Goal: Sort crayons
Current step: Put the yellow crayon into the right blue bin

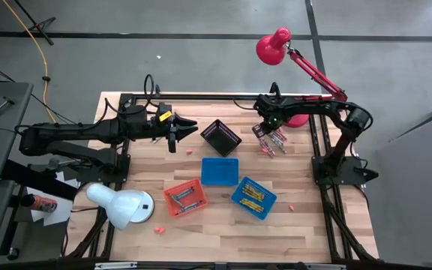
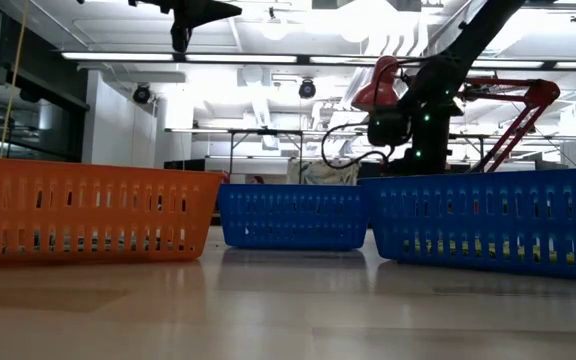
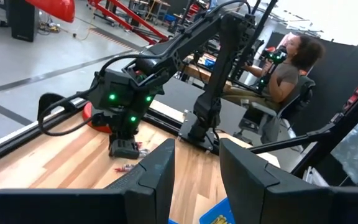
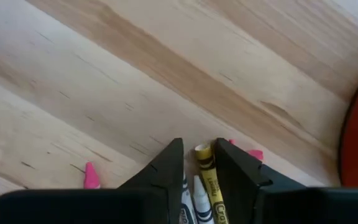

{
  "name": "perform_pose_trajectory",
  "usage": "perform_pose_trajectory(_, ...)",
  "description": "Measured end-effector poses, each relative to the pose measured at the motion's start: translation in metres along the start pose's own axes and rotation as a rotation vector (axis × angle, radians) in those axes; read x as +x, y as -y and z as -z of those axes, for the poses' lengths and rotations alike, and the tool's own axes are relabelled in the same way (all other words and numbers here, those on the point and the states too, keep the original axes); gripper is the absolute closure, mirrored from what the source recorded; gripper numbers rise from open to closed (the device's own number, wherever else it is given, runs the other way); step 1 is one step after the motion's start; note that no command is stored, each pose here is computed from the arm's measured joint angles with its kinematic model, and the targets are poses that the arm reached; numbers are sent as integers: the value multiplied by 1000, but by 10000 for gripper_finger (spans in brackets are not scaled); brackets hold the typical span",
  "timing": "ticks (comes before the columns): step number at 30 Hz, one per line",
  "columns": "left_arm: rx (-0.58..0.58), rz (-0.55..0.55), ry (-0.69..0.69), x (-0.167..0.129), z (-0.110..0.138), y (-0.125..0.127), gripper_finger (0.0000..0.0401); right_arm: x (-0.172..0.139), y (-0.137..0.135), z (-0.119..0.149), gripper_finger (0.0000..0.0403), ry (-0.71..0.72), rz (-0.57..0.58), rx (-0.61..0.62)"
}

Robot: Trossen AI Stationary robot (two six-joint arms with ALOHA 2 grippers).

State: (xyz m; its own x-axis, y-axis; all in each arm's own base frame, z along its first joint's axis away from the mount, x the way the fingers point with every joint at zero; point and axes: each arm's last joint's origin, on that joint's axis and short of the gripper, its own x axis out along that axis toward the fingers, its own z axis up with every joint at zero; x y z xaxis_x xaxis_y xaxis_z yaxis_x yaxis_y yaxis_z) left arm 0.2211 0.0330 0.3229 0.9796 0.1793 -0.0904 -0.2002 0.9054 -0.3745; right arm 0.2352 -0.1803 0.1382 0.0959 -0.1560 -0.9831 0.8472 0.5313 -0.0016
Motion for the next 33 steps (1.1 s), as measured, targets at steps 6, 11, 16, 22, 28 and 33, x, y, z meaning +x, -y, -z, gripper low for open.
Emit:
perform_pose_trajectory(6, -28, -1, -3, 0, 0, 0, 288, 3, -1, -1, 333, -6, 3, -5)
perform_pose_trajectory(11, -28, -1, -4, 0, 0, 0, 288, 3, 0, 0, 366, -3, 24, -28)
perform_pose_trajectory(16, -28, -1, -4, 0, 0, 0, 288, 3, 0, -1, 393, 3, 27, -25)
perform_pose_trajectory(22, -28, -1, -3, 0, 0, 0, 288, -8, -6, -3, 401, 55, 19, -38)
perform_pose_trajectory(28, -27, -1, -4, 0, 0, 0, 288, -56, -10, -21, 402, 214, -47, -34)
perform_pose_trajectory(33, -27, -1, -4, 0, 0, 0, 288, -117, -21, -20, 402, 408, -135, -89)
